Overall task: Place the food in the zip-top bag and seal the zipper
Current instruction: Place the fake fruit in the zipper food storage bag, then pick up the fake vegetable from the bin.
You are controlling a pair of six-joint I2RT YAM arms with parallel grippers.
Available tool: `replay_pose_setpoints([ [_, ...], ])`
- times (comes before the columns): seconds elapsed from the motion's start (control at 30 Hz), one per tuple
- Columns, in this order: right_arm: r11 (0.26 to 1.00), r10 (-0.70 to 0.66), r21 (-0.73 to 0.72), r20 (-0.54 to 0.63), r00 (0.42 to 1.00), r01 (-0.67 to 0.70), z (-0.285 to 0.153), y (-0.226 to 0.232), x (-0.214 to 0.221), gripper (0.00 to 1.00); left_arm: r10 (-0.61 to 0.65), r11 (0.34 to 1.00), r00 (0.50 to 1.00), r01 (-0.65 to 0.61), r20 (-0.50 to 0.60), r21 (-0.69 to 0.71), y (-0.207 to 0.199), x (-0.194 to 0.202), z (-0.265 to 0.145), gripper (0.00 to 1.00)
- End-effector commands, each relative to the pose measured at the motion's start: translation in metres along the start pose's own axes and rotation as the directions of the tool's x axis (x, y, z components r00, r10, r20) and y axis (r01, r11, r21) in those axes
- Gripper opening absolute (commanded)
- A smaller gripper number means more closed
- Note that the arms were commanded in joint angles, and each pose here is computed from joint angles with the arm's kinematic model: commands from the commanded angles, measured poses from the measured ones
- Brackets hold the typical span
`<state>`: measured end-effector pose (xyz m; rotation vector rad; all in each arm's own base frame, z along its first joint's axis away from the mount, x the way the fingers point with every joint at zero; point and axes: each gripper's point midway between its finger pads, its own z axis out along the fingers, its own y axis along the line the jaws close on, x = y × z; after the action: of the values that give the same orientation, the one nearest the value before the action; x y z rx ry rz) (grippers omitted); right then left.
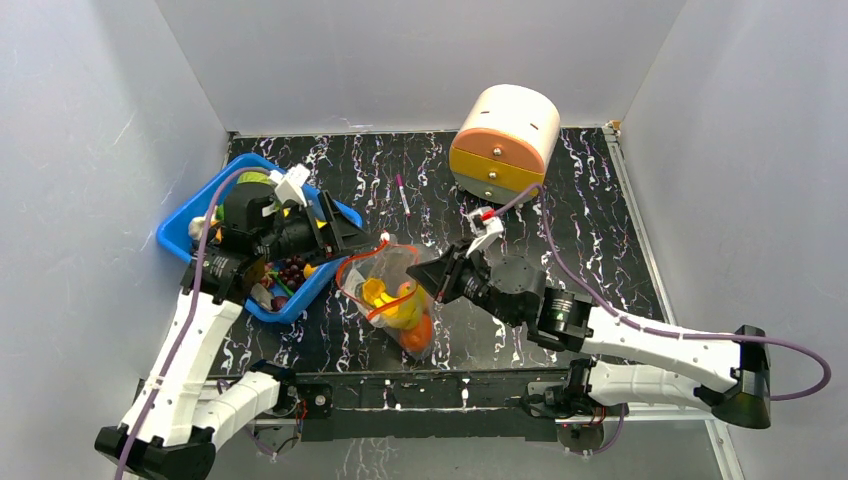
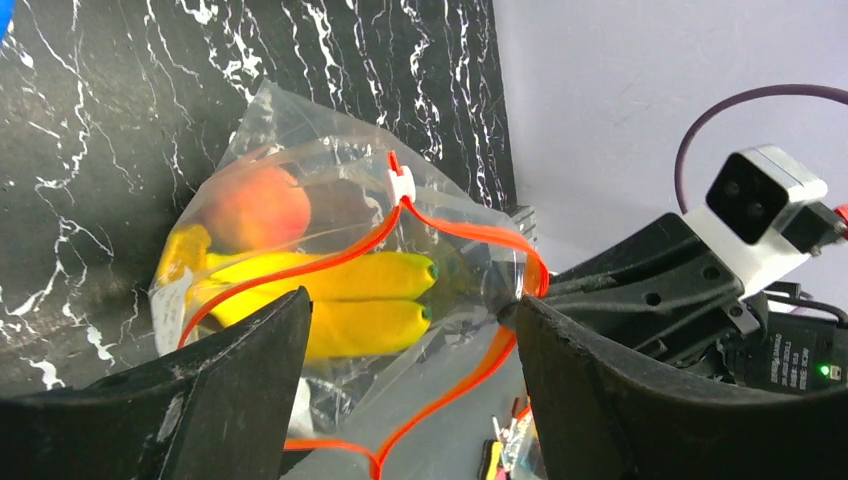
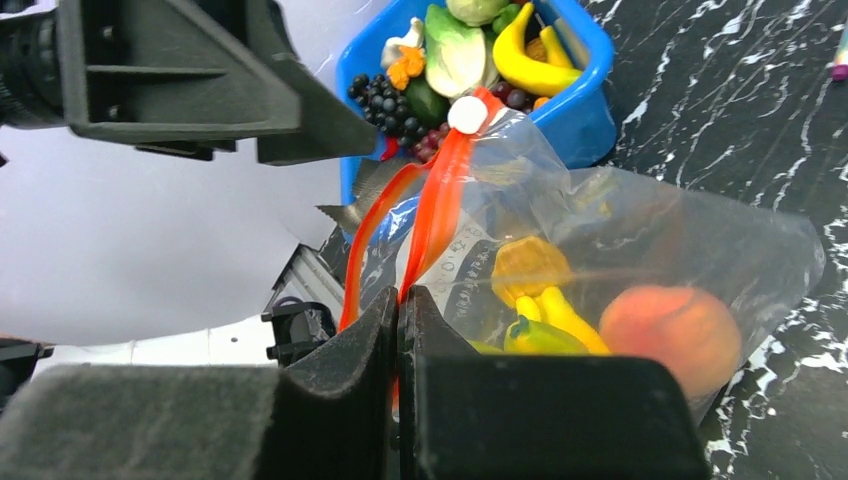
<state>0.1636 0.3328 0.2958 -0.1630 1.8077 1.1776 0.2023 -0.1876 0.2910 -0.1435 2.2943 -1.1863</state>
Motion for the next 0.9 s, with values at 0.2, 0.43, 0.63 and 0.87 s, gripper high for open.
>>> replay_pose_setpoints([
  [0.2, 0.998, 0.001, 0.065, 0.147, 0.989, -0.011, -0.028, 0.005, -0.057, 0.00, 0.149, 0.982, 0.985, -0.137, 0.085, -0.132, 0.007, -0.011, -0.031, 0.73],
  [0.43, 0.994, 0.008, 0.111, 0.125, 0.992, -0.022, -0.041, -0.012, -0.049, 0.00, 0.209, 0.946, 0.976, -0.187, 0.057, -0.264, 0.035, -0.014, -0.031, 0.77],
  [0.63, 0.990, 0.046, 0.132, 0.074, 0.996, -0.055, -0.048, -0.033, -0.020, 0.00, 0.221, 0.897, 0.973, -0.177, 0.065, -0.405, 0.065, -0.021, -0.033, 0.78],
  [0.87, 0.991, 0.055, 0.117, 0.084, 0.995, -0.065, -0.058, -0.039, -0.018, 0.00, 0.219, 0.788, 0.958, -0.060, 0.187, -0.613, 0.111, -0.041, -0.043, 0.71],
])
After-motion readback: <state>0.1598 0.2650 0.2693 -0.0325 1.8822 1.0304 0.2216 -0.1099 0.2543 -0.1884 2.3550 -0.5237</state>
